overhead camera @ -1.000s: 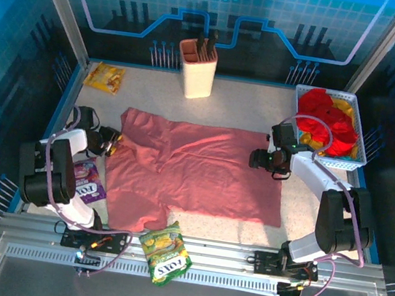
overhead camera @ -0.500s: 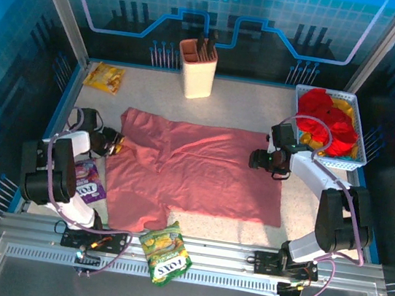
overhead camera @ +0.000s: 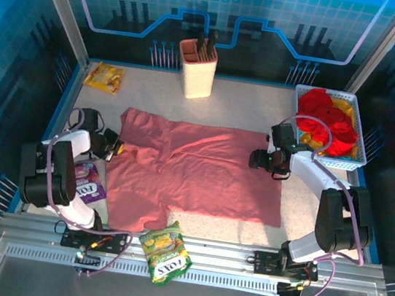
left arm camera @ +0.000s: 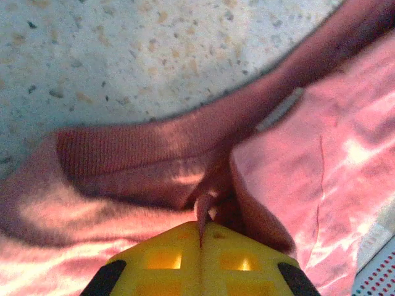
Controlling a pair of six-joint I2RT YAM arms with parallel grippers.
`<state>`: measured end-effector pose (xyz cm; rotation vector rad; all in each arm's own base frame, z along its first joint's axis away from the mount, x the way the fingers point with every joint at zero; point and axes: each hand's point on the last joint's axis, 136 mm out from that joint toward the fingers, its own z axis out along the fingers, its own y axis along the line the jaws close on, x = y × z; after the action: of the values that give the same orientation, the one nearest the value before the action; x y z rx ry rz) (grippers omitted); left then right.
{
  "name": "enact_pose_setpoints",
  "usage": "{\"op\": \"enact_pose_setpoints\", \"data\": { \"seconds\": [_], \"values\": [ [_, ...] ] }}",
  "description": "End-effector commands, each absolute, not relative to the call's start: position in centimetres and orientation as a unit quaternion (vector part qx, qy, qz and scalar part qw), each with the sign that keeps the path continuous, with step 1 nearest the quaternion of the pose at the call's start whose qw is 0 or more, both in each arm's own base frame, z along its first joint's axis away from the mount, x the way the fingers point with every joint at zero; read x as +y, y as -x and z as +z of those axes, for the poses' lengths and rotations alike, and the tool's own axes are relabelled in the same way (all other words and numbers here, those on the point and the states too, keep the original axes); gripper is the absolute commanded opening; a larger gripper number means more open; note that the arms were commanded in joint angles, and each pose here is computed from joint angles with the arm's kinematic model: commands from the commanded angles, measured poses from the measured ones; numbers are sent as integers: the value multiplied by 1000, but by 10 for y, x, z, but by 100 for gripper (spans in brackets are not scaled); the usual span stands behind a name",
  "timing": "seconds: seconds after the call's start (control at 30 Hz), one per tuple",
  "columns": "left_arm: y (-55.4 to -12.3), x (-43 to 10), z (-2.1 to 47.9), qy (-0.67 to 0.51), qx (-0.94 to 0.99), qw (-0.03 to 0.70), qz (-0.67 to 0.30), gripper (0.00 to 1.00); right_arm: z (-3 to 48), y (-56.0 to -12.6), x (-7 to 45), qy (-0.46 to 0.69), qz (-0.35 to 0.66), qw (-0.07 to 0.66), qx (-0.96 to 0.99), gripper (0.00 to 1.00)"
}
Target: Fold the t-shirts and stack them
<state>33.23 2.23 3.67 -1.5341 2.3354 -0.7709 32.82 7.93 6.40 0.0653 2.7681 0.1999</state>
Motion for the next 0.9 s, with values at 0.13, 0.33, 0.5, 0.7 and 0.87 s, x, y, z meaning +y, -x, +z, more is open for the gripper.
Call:
{"op": "enact_pose_setpoints", "data": {
  "seconds": [0.13, 0.33, 0.5, 0.7, 0.87],
  "values": [
    [-310, 13, 82, 478, 833, 117, -251, 0, 63, -321, 76, -21, 68, 181, 981, 76],
    [-287, 5, 74, 481, 836, 87, -248, 1, 61, -321, 75, -22, 70, 182, 980, 76],
    [-278, -1, 73, 483, 834, 77, -256, 14, 58, -322, 76, -24, 74, 182, 980, 76],
    [-263, 27, 87, 456, 872, 110, -141, 59, 59, -323, 76, -25, 72, 182, 980, 76],
    [-292, 23, 111, 405, 890, 167, -126, 63, 71, -335, 82, -31, 72, 197, 977, 79]
  ]
}}
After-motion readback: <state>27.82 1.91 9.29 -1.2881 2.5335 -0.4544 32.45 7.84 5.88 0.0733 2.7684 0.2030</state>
